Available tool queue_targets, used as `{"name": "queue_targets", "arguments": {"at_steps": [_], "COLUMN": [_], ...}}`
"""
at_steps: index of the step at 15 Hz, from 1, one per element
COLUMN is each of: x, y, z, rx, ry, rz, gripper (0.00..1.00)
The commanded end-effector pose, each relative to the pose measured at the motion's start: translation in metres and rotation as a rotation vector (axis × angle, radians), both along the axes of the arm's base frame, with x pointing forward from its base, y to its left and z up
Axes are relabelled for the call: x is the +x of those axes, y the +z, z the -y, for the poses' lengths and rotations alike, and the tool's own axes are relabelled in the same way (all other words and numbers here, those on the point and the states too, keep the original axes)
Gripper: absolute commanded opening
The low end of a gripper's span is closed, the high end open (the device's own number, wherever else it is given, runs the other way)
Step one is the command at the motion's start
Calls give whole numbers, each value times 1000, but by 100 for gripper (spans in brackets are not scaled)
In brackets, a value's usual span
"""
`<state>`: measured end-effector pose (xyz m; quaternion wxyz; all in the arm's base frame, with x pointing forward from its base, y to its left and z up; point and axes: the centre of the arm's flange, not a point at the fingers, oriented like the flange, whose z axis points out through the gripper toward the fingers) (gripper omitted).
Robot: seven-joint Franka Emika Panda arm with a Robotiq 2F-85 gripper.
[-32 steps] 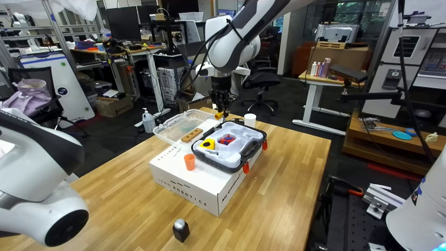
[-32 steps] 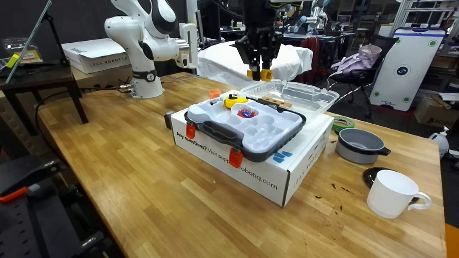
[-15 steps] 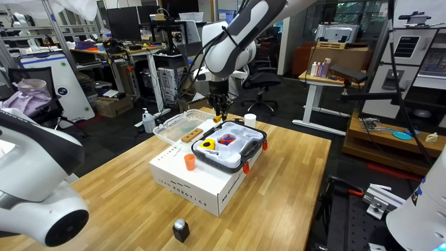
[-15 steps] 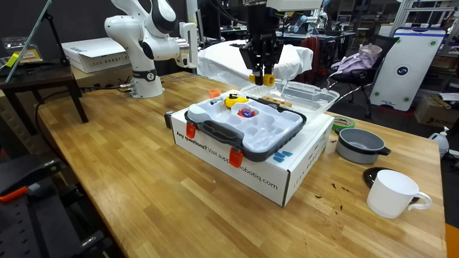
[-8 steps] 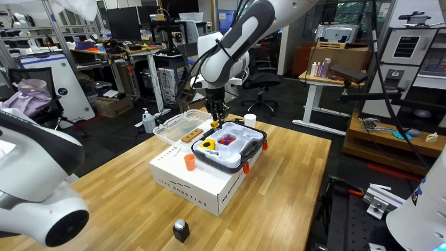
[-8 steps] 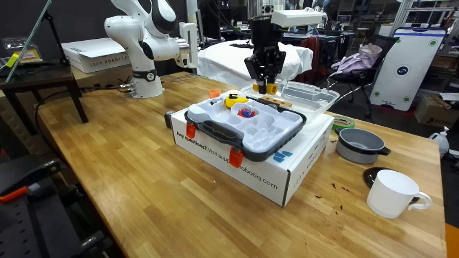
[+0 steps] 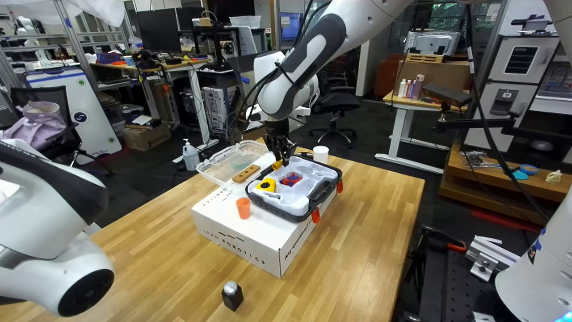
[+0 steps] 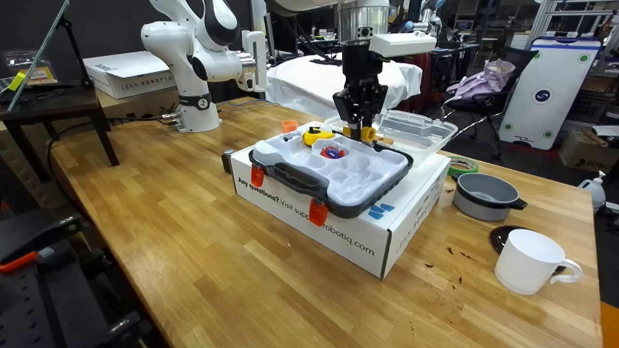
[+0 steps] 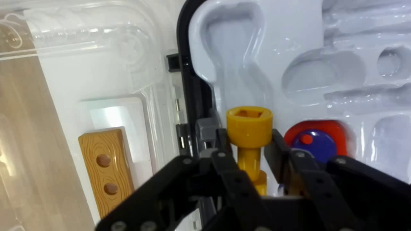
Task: Remove the yellow object from the top of the box and put it in the tool box
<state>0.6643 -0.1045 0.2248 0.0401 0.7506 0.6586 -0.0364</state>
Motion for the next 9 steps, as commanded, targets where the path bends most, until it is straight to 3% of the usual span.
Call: {"name": "queue_targets", "arguments": {"at_steps": [1, 9], "x": [6, 9], "y": [-1, -7], "z": [7, 8], "rx": [-2, 10], "ry": [-12, -12], "rz": [-18, -26], "gripper": [8, 8]}}
